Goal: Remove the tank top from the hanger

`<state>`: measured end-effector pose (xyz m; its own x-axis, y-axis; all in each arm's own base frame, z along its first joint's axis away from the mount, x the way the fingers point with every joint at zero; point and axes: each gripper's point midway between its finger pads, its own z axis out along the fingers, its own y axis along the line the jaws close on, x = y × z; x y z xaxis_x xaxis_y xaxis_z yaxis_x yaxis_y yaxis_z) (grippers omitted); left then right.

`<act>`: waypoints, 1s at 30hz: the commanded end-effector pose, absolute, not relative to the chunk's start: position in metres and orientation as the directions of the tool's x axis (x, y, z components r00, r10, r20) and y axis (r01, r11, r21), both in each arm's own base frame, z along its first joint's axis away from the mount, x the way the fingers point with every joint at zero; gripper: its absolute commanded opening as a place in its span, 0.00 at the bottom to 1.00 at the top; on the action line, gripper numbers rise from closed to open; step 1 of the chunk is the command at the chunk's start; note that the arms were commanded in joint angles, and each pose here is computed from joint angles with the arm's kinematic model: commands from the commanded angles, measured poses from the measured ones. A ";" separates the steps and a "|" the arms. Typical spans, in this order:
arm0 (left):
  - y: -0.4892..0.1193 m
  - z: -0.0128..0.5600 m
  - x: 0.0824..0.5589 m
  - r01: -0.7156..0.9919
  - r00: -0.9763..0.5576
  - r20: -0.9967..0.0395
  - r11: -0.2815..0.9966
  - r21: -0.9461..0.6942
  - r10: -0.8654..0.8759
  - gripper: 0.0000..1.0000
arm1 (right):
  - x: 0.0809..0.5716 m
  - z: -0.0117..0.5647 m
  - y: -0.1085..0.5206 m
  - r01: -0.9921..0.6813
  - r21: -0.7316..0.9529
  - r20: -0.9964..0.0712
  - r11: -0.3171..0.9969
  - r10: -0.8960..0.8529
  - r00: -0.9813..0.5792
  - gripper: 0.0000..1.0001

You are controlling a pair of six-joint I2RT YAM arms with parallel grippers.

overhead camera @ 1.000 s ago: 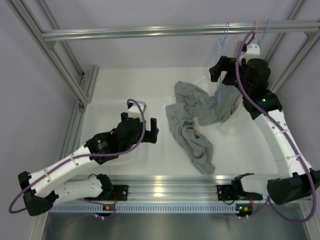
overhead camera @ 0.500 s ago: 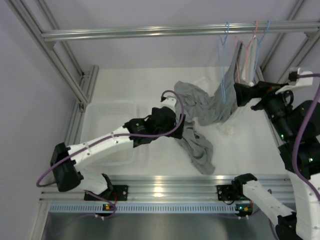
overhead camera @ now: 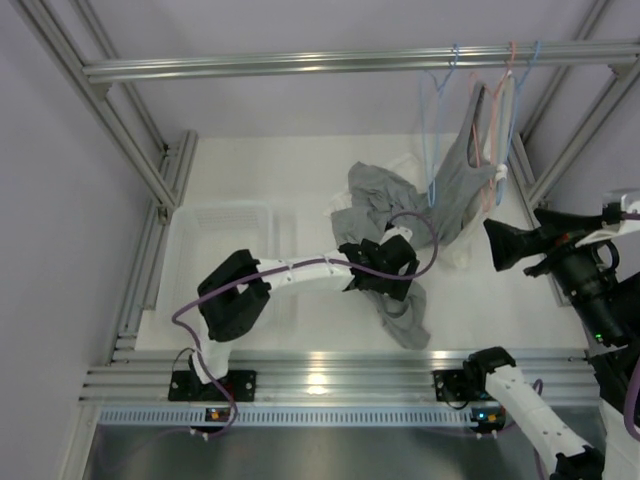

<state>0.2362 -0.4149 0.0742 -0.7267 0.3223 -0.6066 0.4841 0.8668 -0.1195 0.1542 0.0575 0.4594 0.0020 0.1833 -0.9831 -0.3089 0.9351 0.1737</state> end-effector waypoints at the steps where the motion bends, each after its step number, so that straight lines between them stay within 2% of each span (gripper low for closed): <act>1: -0.422 0.049 0.235 0.469 -0.759 -0.562 0.874 -0.122 0.329 0.99 | 0.135 0.462 0.054 -0.321 0.144 -0.988 0.936 0.154 0.008 0.99; 5: -0.401 0.014 0.236 0.423 -0.783 -0.514 0.906 -0.027 0.350 0.94 | 0.126 0.466 0.058 -0.359 0.134 -0.988 0.923 0.153 0.023 0.99; 8: -0.400 -0.002 0.225 0.435 -0.804 -0.466 0.900 -0.040 0.368 0.72 | 0.125 0.466 0.060 -0.371 0.132 -0.988 0.919 0.151 0.022 0.99; 9: -0.400 -0.001 0.223 0.439 -0.803 -0.467 0.897 -0.042 0.371 0.35 | 0.125 0.466 0.061 -0.376 0.131 -0.988 0.917 0.151 0.023 0.99; 10: -0.398 0.000 0.221 0.434 -0.803 -0.469 0.900 -0.039 0.366 0.18 | 0.124 0.467 0.062 -0.380 0.134 -0.988 0.915 0.154 0.022 0.99; 12: -0.397 0.024 0.221 0.421 -0.793 -0.509 0.905 -0.061 0.335 0.00 | 0.122 0.468 0.063 -0.386 0.133 -0.988 0.913 0.155 0.026 0.99; 17: -0.361 0.094 0.223 0.342 -0.735 -0.644 0.936 -0.084 0.211 0.00 | 0.125 0.466 0.062 -0.376 0.133 -0.988 0.917 0.152 0.021 0.99; 23: -0.319 0.238 0.232 0.307 -0.569 -0.822 0.934 -0.184 0.025 0.00 | 0.135 0.461 0.057 -0.332 0.162 -0.985 0.929 0.174 0.007 0.99; 30: -0.259 0.345 0.232 0.250 -0.407 -0.909 0.946 -0.205 -0.089 0.00 | 0.138 0.462 0.057 -0.328 0.166 -0.984 0.930 0.180 0.012 0.99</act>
